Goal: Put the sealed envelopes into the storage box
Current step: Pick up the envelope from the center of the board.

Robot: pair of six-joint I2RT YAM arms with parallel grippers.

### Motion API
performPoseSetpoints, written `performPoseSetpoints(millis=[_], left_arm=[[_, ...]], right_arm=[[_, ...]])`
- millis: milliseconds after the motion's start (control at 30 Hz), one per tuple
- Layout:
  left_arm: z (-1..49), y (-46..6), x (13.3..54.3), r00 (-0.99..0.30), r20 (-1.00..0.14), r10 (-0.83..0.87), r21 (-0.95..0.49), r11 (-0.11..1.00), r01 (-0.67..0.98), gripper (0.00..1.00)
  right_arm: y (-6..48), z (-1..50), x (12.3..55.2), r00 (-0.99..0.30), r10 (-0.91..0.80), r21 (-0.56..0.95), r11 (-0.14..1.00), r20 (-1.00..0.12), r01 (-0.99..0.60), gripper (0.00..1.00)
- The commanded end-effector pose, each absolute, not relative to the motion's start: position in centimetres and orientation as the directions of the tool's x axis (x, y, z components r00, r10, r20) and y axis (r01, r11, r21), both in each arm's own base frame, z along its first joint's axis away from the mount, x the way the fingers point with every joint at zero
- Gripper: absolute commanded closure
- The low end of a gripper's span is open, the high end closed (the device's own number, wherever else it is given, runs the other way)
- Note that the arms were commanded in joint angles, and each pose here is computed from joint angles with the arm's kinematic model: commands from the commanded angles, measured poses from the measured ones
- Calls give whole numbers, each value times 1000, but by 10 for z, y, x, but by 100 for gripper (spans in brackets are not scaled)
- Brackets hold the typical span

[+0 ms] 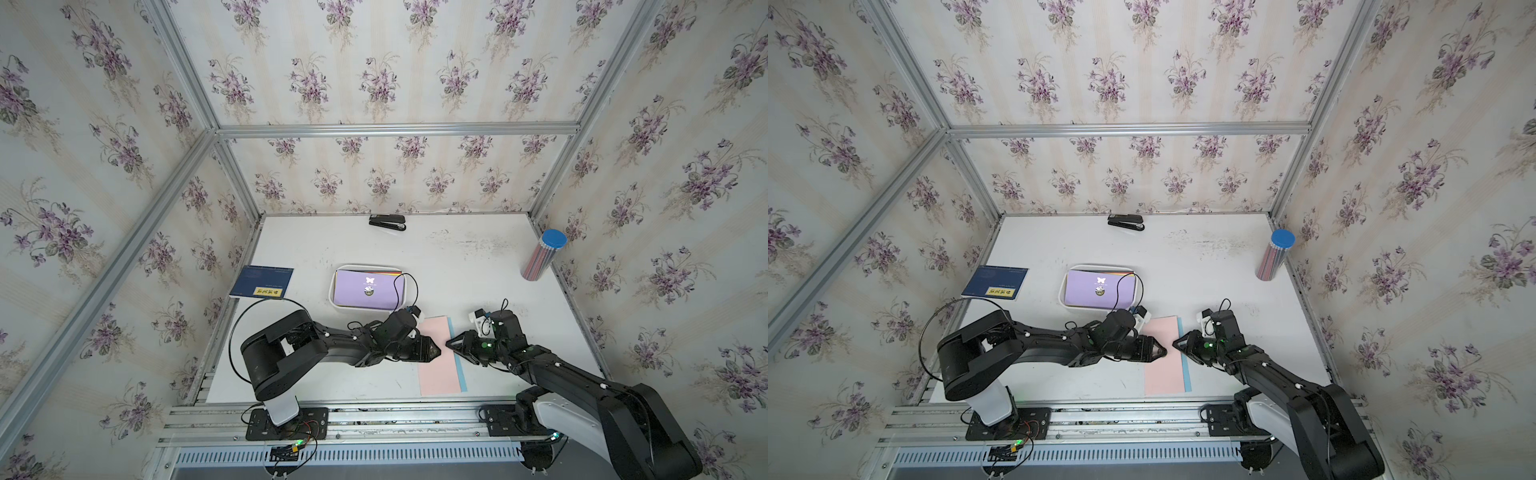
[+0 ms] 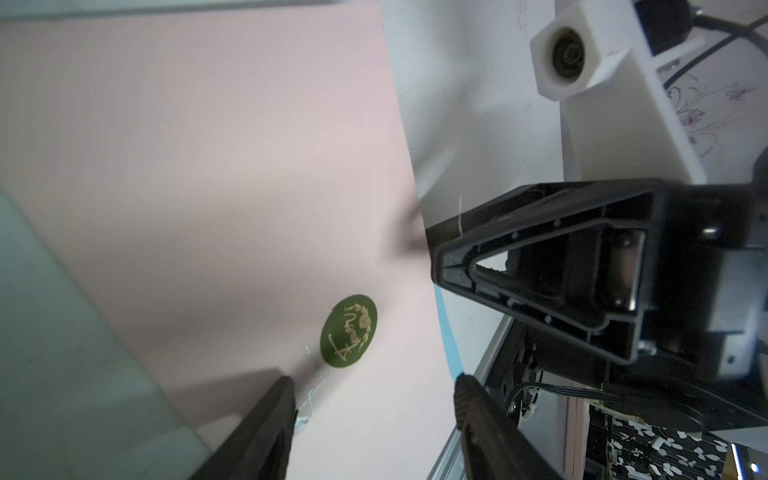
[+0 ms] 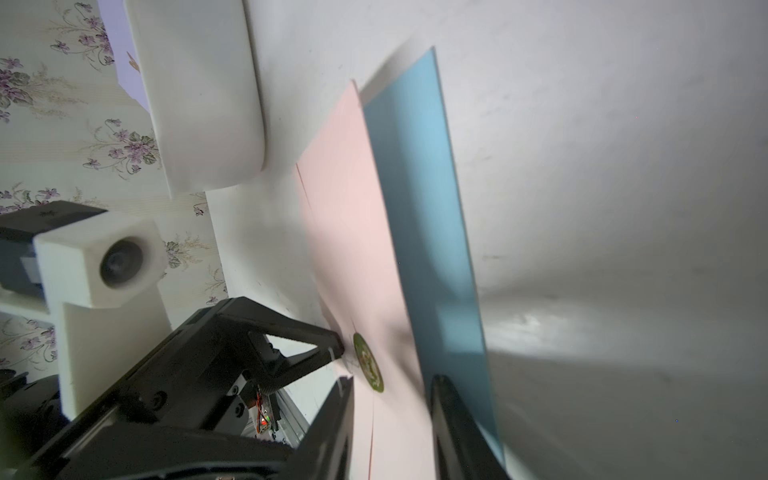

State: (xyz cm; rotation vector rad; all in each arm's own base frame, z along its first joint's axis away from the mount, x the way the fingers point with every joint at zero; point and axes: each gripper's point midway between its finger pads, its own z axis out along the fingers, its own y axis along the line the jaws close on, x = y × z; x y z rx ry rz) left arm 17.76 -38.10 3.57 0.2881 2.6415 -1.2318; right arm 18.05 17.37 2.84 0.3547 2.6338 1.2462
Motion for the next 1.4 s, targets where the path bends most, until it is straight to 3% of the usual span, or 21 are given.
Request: performPoseSetpoints(millis=[0,300,567,733,1000,1367], left_arm=[[9,-362,171,-973,-212,90,-671,711,212,36],[8,-362,170,-973,-212,92,-670,711,213,36],[5,-362,170,-974,-209,92,-668,713,211,36],[4,-362,170,-974,-206,94,-669,713,210,36],[5,-363,171,-974,-209,92,-669,713,211,36],[54,-367,177,-949,-295,112,-676,677,290,27]], right_arm=[[188,48,180,-962,256,840,539,-91,64,65],[195,76,187,-950,267,886,463,-159,-18,65],[185,44,180,-960,237,824,567,-151,10,68],[183,39,180,-961,225,810,586,-163,0,76],[183,43,184,-952,214,804,592,-217,-50,100],[179,57,196,-927,246,789,608,-284,-80,100]])
